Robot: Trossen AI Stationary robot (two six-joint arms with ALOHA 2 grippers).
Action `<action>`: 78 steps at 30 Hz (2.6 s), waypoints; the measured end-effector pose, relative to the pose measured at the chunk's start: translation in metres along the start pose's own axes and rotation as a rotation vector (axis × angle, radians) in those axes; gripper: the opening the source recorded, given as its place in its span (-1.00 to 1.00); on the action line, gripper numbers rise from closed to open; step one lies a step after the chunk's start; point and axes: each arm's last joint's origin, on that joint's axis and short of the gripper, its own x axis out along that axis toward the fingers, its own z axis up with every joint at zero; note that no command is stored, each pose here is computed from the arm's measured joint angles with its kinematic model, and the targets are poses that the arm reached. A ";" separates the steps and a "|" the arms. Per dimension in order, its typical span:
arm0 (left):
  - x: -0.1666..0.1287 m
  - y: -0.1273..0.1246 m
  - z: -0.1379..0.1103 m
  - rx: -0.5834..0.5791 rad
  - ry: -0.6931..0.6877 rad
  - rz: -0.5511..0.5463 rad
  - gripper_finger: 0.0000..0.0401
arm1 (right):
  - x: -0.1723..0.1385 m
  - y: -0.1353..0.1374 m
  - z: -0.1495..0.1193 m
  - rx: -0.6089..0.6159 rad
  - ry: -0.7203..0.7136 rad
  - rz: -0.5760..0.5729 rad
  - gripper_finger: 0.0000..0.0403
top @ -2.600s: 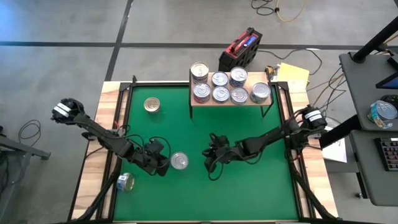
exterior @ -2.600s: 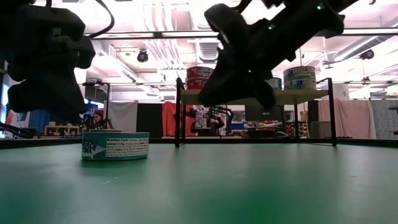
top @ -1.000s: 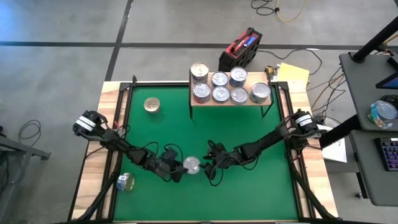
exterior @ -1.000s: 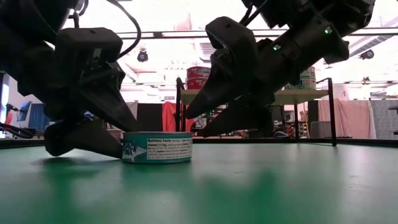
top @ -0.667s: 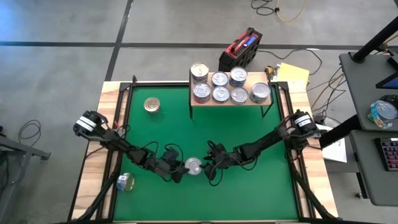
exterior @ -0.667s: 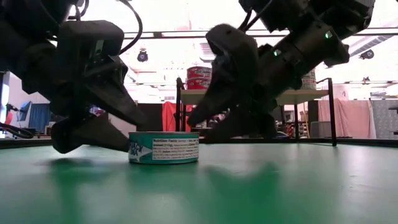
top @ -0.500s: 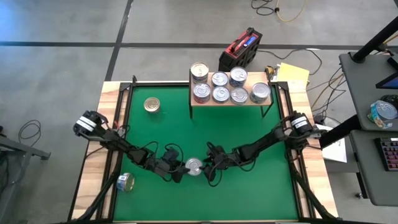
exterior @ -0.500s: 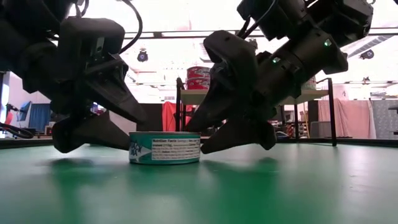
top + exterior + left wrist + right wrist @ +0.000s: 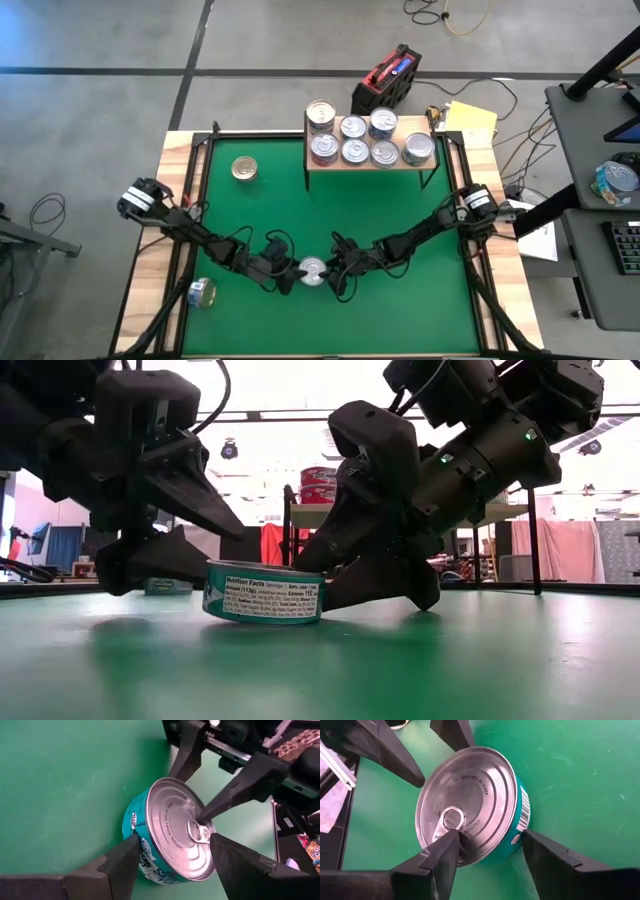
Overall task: Stack canned seafood by type on shelf
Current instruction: Stack the green/blue tuna can on top of the other green/blue tuna can on the shelf
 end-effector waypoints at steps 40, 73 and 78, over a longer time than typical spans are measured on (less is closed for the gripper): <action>-0.030 -0.040 0.029 0.330 -0.066 -0.152 0.11 | -0.002 -0.012 0.004 -0.145 -0.059 -0.182 -0.94; 0.004 -0.042 0.010 0.541 0.071 0.029 0.00 | -0.076 0.058 -0.002 -1.127 0.015 -0.107 -0.29; 0.004 -0.042 0.011 0.608 0.048 0.045 0.00 | -0.069 0.053 0.012 -1.195 0.024 -0.111 0.11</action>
